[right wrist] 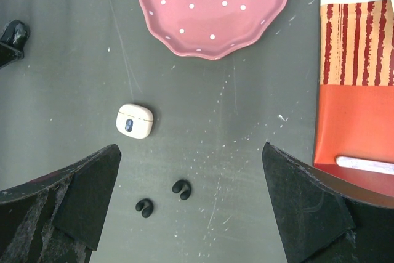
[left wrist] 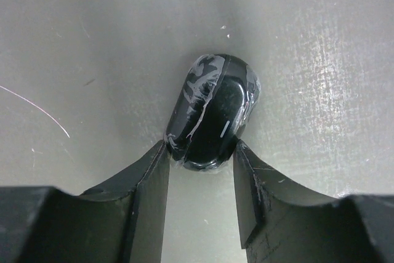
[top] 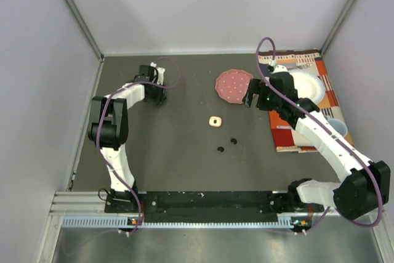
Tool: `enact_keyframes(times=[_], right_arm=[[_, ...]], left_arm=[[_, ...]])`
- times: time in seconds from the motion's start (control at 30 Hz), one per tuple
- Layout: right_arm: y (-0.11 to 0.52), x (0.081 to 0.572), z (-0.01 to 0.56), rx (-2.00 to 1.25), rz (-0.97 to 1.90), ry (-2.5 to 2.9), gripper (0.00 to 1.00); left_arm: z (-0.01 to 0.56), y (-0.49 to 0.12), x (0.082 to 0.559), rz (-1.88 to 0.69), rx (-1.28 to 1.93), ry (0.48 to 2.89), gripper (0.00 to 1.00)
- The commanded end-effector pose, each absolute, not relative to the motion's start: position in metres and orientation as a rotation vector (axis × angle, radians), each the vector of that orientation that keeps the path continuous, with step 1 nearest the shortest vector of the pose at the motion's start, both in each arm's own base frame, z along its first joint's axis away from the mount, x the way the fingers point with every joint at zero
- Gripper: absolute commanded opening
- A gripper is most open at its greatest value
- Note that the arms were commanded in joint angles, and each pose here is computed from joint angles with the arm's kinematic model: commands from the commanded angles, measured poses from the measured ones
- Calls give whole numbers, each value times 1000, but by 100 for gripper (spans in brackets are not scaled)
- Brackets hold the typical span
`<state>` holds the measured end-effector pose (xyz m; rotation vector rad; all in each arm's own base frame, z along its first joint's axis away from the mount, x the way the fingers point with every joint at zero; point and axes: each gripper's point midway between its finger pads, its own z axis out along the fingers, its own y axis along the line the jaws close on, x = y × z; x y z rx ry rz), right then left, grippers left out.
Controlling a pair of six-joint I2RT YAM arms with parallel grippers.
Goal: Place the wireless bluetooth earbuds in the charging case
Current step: Pick up the charging case from the center of the board.
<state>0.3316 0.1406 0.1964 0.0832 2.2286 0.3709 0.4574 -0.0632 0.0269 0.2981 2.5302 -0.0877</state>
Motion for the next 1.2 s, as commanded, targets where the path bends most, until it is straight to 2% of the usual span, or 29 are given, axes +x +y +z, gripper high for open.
enact_keyframes(times=[0.0,0.13,0.27,0.6,0.7,0.8,0.83,0.9,1.03,1.17], right_arm=[[142,345,226,82,397,2144,99],[141,346,225,79,389,2145,99],[141,346,223,73,385,2151,99],[144,346,225,56,399,2149,99],[144,347,223,56,393,2153,99],[146,347,221,52,402,2163,99],[147,347,221,49,407,2163,99],[147,347,221,41,405,2163,99],[145,348,219,47,392,2166,99],[147,349,218,40,395,2171,99]], left_arm=[[27,-59,460,-71,287,2522,46],[31,-55,464,-39,285,2509,53],[38,-42,471,48,247,2480,55],[47,-50,480,6,273,2422,56],[53,-50,482,12,291,2399,59],[50,-63,484,-82,353,2420,59],[51,-64,486,-88,357,2420,66],[54,-68,485,-113,382,2428,68],[47,-67,486,-104,404,2444,68],[37,-69,483,-129,408,2488,63]])
